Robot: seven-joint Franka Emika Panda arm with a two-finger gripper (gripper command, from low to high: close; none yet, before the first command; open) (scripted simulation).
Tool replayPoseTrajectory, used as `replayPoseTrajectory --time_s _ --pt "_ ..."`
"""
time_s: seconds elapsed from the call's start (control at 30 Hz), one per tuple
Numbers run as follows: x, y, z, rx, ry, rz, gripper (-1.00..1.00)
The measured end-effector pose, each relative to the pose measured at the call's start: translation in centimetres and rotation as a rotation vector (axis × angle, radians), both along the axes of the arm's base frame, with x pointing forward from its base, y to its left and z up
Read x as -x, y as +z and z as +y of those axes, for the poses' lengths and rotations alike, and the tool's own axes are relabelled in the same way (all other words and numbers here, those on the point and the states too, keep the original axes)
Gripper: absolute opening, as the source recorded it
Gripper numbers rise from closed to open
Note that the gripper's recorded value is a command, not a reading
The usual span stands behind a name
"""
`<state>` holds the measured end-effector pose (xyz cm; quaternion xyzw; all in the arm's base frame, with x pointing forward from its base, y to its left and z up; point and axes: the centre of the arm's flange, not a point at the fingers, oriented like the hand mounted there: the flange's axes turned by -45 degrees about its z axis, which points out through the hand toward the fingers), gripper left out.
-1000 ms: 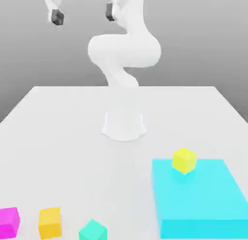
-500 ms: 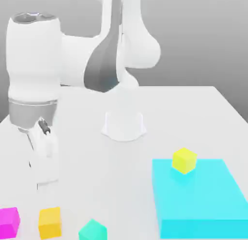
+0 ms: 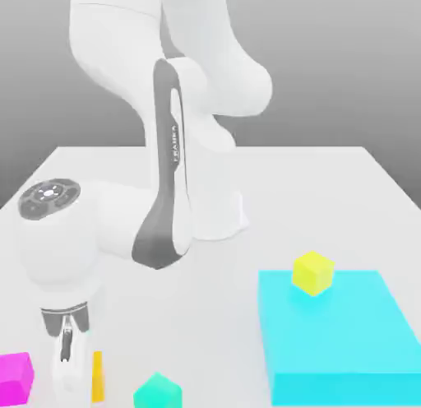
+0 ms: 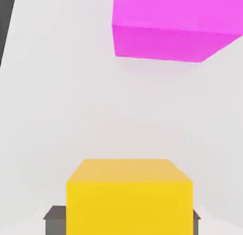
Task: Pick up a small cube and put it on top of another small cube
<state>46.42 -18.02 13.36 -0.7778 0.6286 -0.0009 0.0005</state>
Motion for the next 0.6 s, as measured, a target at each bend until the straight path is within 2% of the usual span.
replayPoseTrajectory --time_s 0.17,0.33,0.47,0.5,0.6 --pt "-0.2 5.6 0.5 0.000 0.020 0.000 -1.00" --pt "-3.3 9.8 9.2 -0.001 0.378 0.000 -1.00" --pt "-3.7 5.9 10.8 0.001 0.442 0.000 -1.00" --pt "-3.7 4.9 10.8 0.000 0.444 0.000 1.00" --pt "-3.7 4.9 10.8 0.000 0.444 0.000 1.00"
